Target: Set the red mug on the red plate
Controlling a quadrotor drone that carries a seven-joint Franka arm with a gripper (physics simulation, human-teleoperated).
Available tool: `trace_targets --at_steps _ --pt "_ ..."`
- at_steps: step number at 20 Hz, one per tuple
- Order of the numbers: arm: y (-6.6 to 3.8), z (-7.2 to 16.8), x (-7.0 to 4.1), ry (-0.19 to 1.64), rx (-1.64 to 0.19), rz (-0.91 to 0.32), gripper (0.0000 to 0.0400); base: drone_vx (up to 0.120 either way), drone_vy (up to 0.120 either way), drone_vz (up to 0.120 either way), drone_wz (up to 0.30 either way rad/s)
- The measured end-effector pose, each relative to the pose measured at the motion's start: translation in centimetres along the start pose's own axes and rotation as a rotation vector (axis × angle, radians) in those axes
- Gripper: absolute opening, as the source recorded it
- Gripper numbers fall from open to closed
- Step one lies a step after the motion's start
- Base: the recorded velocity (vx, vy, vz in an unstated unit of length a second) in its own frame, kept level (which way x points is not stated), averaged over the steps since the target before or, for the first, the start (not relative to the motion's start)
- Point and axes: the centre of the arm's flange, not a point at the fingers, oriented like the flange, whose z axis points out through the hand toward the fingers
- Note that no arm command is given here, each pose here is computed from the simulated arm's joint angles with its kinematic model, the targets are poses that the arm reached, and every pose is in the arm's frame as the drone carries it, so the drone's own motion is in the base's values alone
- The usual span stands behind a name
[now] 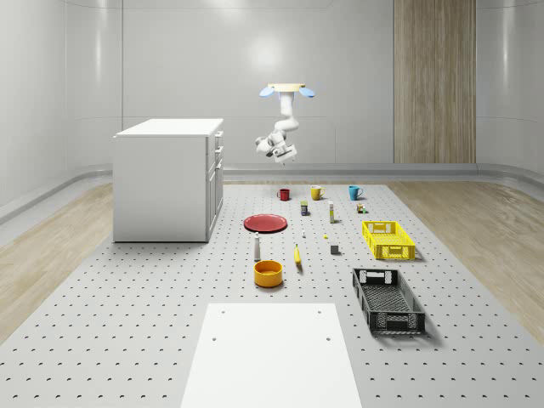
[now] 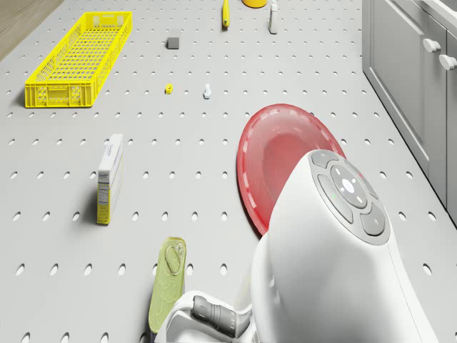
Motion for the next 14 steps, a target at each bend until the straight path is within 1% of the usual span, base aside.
trace_targets --at_steps 3,4,6,7,9,14 --pt "-1.0 0.1 -1.0 0.100 -0.096 -0.003 0.0400 0.120 0.000 -0.120 0.000" --pt "-1.2 0.1 -1.2 0.123 -0.118 -0.004 0.0400 0.000 0.000 0.000 0.000" --pt "-1.5 0.2 -1.5 0.159 -0.152 -0.005 0.0400 0.000 0.000 -0.120 0.000" --pt "-1.6 0.2 -1.7 0.172 -0.165 -0.006 0.0400 0.000 0.080 -0.120 0.000" --pt "-1.8 0.3 -1.9 0.193 -0.185 -0.007 0.0400 -0.120 -0.060 -0.120 0.000" --pt "-2.1 0.4 -2.1 0.222 -0.212 -0.007 0.0400 -0.120 0.000 -0.120 0.000"
